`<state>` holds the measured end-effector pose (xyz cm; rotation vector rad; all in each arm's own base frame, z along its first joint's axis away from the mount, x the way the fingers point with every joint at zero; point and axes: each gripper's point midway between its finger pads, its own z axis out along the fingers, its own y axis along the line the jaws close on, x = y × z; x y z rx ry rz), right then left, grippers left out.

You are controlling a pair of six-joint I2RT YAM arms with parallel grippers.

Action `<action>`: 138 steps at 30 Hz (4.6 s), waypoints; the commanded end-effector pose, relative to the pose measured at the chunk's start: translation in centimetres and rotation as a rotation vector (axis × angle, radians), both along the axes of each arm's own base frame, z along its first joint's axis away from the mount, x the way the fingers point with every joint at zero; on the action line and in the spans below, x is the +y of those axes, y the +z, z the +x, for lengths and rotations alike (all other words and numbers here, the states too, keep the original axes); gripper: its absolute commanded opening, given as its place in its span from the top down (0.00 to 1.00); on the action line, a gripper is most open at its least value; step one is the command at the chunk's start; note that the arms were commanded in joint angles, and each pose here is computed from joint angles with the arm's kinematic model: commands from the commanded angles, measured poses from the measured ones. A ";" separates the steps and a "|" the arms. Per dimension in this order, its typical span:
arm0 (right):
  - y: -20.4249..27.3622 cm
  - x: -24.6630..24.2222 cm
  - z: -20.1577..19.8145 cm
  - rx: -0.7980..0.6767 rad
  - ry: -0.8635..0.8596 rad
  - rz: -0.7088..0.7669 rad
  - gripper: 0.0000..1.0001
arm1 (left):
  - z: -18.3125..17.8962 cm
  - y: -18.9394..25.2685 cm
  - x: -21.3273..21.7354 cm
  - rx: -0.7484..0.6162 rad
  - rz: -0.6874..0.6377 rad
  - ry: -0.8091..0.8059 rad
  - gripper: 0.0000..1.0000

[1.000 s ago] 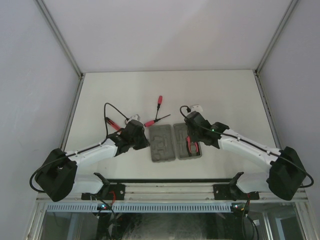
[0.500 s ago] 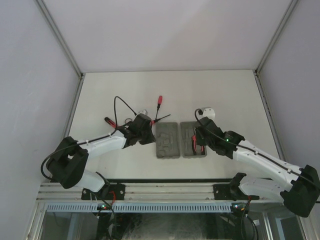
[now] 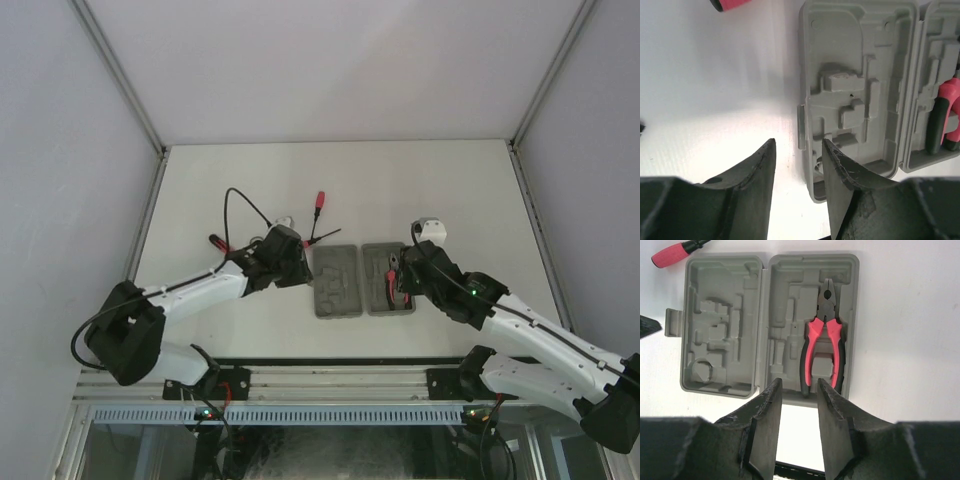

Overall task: Sort the tools into containers
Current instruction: Place the pliers in the storage box, then pick up the screwdriver from the center of the board.

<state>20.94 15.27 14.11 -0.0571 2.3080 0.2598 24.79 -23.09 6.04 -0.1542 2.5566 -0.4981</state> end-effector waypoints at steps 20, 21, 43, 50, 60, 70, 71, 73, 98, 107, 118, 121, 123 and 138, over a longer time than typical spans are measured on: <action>-0.4 0.8 -0.1 -0.012 -0.024 0.095 0.56 | 7.6 8.1 6.9 -0.222 0.110 0.172 0.42; -0.5 0.9 -0.1 -0.010 -0.020 0.099 0.56 | 8.0 8.4 7.2 -0.224 0.114 0.182 0.42; -2.6 1.8 -2.4 0.046 0.089 0.121 0.49 | 16.4 13.8 9.8 -0.324 0.224 0.093 0.47; -2.8 1.9 -2.7 0.057 0.109 0.118 0.48 | 17.7 12.4 7.0 -0.314 0.201 -0.132 0.44; -3.1 2.9 -3.6 0.084 0.146 0.136 0.48 | 17.4 8.2 5.0 -0.234 0.173 -0.281 0.43; -3.5 4.6 -4.1 0.114 0.203 0.153 0.49 | 15.6 5.3 3.3 -0.172 0.210 -0.383 0.44; -3.5 4.7 -4.2 0.116 0.207 0.156 0.49 | 15.3 4.9 3.1 -0.166 0.221 -0.391 0.44; -3.5 5.0 -4.2 0.116 0.212 0.158 0.49 | 14.8 4.2 2.7 -0.154 0.240 -0.407 0.45; -4.0 5.7 -4.9 0.134 0.235 0.144 0.49 | 11.8 -2.4 1.4 -0.022 0.338 -0.495 0.50; -4.0 5.9 -5.1 0.138 0.241 0.148 0.49 | 12.1 -3.8 2.4 0.004 0.400 -0.477 0.52; -4.1 6.2 -5.3 0.141 0.246 0.154 0.49 | 12.3 -4.9 3.0 0.039 0.445 -0.458 0.58; -4.1 6.2 -5.3 0.141 0.246 0.151 0.49 | 12.2 -5.2 3.0 0.048 0.441 -0.463 0.58; -4.1 6.2 -5.2 0.140 0.244 0.151 0.49 | 12.1 -5.4 2.9 0.055 0.440 -0.467 0.58; -3.4 5.9 -5.0 0.120 0.216 0.156 0.49 | 12.8 -0.7 1.0 -0.035 0.383 -0.487 0.78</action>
